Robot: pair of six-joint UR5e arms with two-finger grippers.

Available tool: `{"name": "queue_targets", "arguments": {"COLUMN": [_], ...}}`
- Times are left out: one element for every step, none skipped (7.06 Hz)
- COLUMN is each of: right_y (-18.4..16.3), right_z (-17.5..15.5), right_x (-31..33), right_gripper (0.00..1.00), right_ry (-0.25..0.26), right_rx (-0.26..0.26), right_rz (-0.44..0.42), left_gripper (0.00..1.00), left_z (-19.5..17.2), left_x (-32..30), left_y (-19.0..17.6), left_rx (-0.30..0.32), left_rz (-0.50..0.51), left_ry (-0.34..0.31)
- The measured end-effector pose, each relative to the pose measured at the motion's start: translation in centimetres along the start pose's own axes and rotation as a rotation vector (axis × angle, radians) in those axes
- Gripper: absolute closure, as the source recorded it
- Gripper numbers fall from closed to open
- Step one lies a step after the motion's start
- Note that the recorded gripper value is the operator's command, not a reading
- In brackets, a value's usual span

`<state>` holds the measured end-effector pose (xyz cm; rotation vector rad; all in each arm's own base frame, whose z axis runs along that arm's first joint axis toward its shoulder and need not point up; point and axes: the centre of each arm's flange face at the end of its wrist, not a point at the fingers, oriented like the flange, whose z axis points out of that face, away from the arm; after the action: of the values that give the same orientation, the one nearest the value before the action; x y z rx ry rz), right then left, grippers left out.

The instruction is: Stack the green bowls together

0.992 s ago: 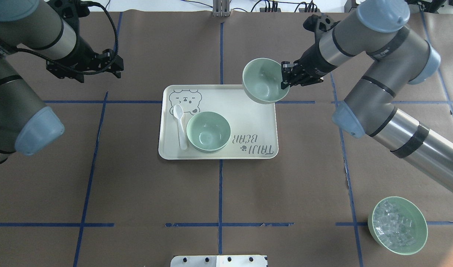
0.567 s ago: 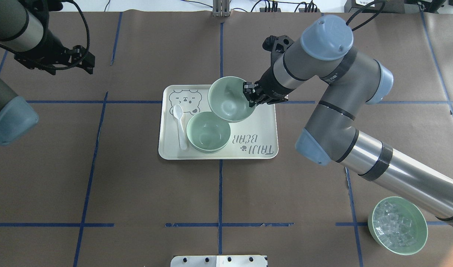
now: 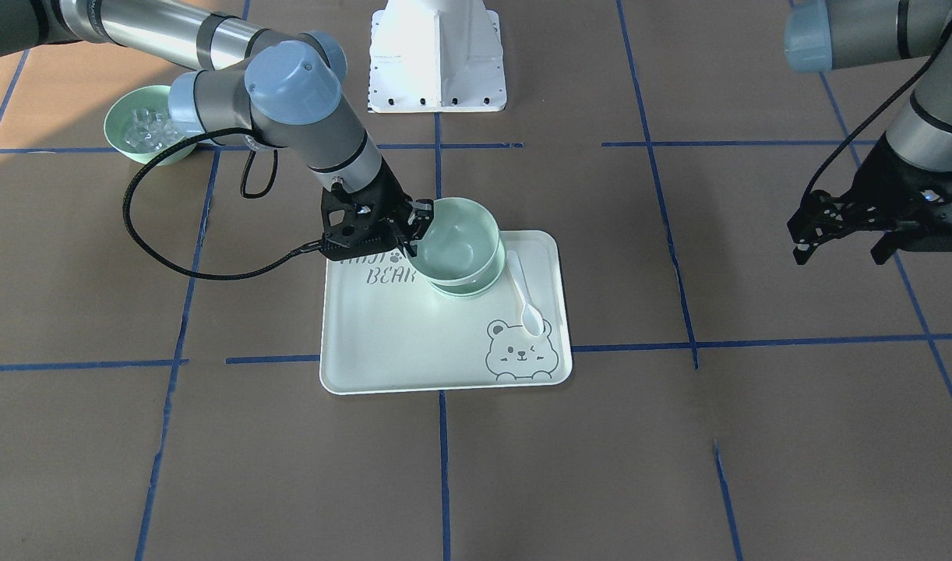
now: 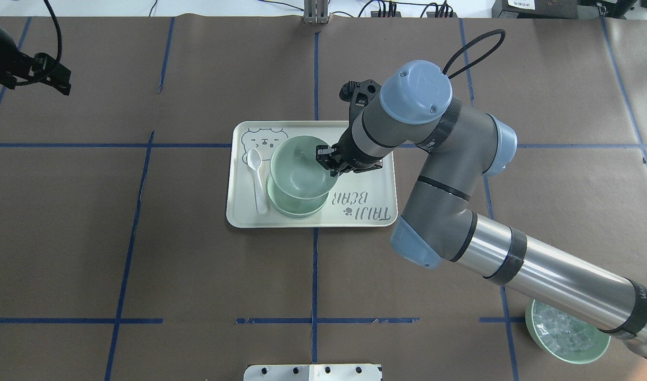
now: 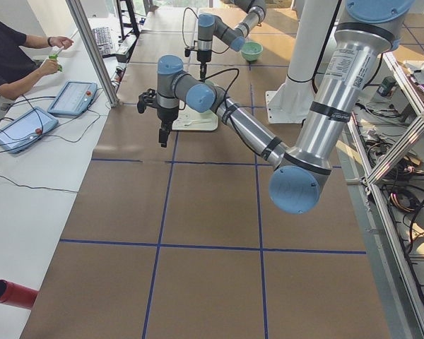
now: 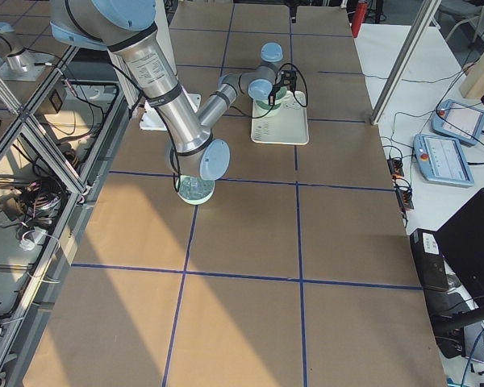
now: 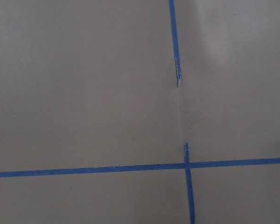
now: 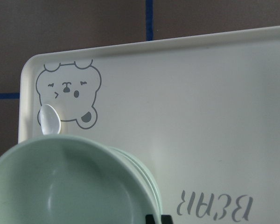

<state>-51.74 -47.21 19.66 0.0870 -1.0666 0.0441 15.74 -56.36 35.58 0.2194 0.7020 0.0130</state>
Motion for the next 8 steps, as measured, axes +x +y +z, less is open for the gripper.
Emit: {"name": "queue_targets", "arguments": {"right_y": [0.4,0.6,0.5,0.2,0.0,0.0,-0.2,-0.7], "right_z": [0.4,0.7,0.9,1.1,1.2,1.1,0.8,0.0], "right_x": [-0.4,-0.8,-1.4,-1.8,-2.0,-2.0,-1.7,-0.5], "right_gripper": [1.00,0.16,0.00,0.00,0.00,0.00,0.00,0.00], "right_ry": [0.003,0.004,0.005,0.008,0.008,0.009,0.012,0.029], "right_rx": [0.000,0.001,0.003,0.012,0.027,0.033,0.035,0.034], "right_rz": [-0.005,-0.006,0.003,0.016,0.023,0.024,0.026,0.035], "left_gripper": [0.00,0.00,0.00,0.00,0.00,0.00,0.00,0.00], "left_z": [0.1,0.3,0.5,0.6,0.8,1.0,1.7,2.5], "left_x": [-2.1,-4.4,-7.0,-9.4,-11.5,-12.9,-14.2,-15.7], "left_y": [-0.6,-1.2,-2.0,-2.5,-2.8,-2.8,-2.7,-2.1], "left_rx": [-0.004,-0.012,-0.021,-0.029,-0.037,-0.039,-0.036,-0.032], "left_rz": [0.021,0.045,0.068,0.088,0.103,0.113,0.117,0.116], "left_ry": [-0.013,-0.024,-0.038,-0.052,-0.063,-0.069,-0.072,-0.073]}}
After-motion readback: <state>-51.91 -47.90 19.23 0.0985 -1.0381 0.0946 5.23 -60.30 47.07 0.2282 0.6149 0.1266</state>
